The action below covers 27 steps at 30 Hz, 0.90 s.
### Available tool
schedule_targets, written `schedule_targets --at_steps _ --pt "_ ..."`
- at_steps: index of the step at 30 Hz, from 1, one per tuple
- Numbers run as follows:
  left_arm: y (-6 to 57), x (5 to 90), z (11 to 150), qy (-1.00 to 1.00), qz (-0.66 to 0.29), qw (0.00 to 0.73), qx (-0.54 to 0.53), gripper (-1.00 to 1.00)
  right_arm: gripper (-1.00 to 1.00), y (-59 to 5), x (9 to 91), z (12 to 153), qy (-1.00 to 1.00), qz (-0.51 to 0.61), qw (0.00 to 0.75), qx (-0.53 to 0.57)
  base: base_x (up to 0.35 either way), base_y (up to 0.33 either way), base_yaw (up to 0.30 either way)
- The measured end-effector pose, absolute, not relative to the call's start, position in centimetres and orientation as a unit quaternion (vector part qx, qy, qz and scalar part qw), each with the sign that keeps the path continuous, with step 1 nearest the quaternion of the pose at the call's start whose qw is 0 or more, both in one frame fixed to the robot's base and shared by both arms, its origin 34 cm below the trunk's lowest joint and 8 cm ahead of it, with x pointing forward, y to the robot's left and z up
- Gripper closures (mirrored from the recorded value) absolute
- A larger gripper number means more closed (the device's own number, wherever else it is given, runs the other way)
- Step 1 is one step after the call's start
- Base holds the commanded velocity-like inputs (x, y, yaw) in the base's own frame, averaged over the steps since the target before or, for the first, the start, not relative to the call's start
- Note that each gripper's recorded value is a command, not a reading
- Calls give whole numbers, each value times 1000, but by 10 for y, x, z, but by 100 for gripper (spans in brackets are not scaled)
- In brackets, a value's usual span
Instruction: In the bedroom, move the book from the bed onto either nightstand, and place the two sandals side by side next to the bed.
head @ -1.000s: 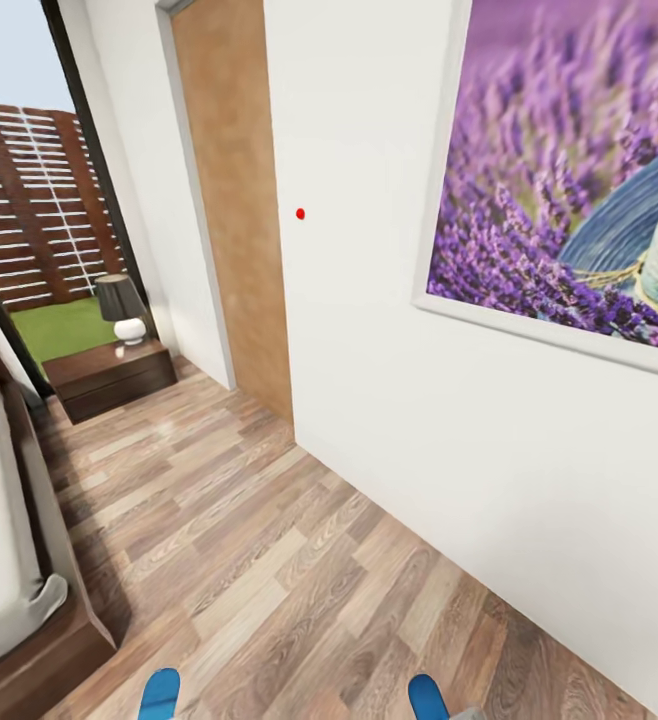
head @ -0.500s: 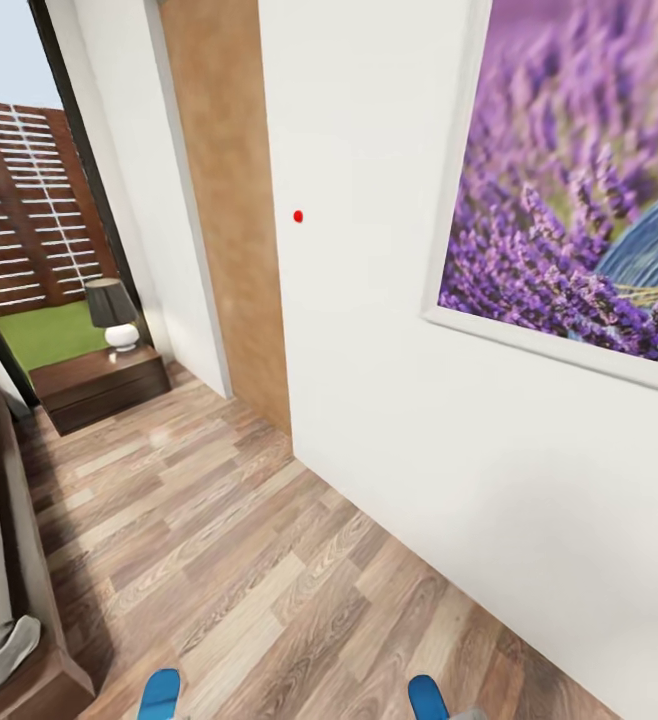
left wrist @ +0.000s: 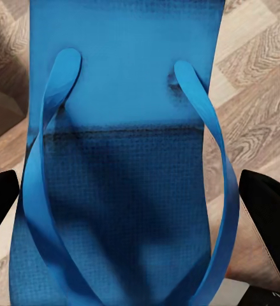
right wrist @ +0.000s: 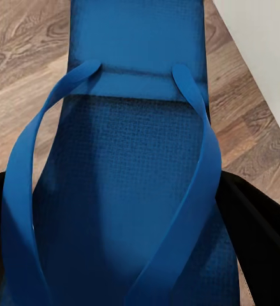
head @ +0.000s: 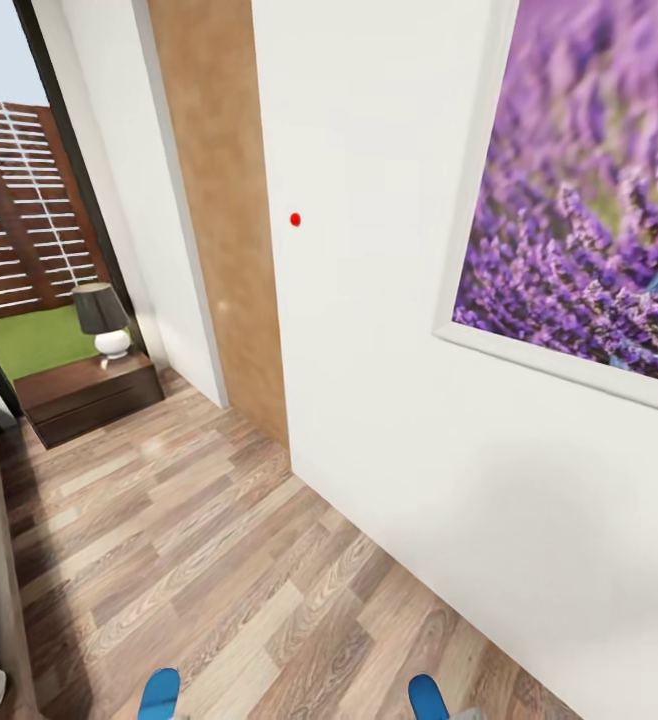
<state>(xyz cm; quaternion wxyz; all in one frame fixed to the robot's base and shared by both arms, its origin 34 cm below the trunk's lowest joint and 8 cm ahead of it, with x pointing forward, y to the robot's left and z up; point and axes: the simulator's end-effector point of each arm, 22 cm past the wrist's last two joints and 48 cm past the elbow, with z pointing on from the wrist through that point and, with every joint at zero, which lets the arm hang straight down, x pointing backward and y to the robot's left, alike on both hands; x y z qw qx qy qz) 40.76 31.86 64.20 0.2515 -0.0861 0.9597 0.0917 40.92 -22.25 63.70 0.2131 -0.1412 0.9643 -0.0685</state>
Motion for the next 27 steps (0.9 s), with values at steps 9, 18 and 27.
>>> schedule_targets --at_steps 9,18,27 --pt "319 407 642 960 92 251 -86 100 100 -223 409 637 964 -69 213 -141 282 0 18" --pt "318 408 642 960 91 251 -87 100 100 -222 405 636 965 -68 210 -144 43 0 228" --pt "318 408 642 960 91 251 -87 100 100 -222 405 635 965 -68 210 -144 4 0 284"
